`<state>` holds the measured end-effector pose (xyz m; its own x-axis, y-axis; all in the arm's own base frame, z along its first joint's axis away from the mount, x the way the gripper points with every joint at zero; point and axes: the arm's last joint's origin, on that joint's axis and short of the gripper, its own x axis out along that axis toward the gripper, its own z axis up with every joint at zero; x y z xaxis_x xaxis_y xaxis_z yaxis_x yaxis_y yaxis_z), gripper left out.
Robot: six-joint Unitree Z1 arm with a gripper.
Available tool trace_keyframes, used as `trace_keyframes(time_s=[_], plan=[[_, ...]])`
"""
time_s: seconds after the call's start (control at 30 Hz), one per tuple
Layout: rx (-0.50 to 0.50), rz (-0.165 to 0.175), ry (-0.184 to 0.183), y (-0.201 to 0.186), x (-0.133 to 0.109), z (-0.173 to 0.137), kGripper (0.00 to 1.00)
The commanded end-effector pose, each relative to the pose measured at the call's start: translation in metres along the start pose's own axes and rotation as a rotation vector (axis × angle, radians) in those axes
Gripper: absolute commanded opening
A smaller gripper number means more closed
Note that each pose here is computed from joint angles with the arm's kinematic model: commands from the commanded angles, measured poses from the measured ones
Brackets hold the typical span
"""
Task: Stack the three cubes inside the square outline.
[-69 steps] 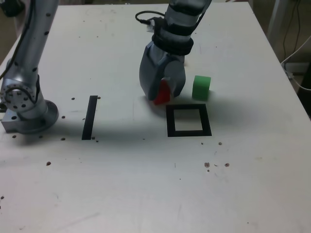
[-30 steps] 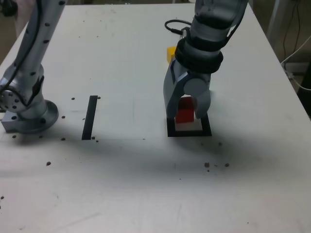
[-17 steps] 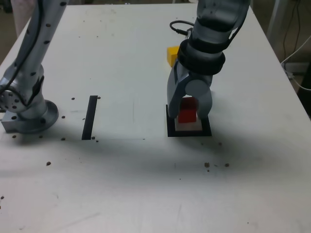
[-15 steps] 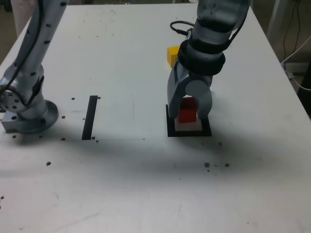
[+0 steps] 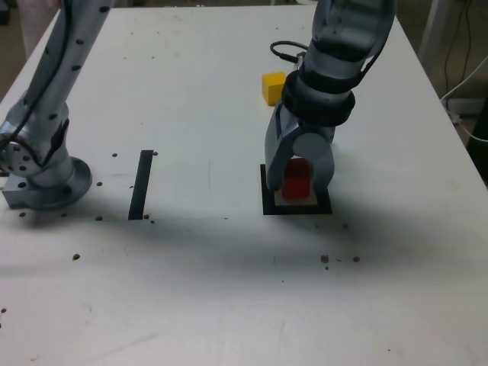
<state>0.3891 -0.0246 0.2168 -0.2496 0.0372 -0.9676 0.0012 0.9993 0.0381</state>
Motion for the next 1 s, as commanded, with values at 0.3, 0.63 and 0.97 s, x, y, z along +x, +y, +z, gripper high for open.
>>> trace_keyframes(time_s=[0.3, 0.63, 0.97], plan=[[0.011, -0.001, 0.007, 0.001, 0.006, 0.001, 0.99], [0.006, 0.012, -0.003, 0.004, -0.001, -0.008, 0.99], [-0.028, 0.060, -0.047, 0.020, -0.028, -0.032, 0.99]])
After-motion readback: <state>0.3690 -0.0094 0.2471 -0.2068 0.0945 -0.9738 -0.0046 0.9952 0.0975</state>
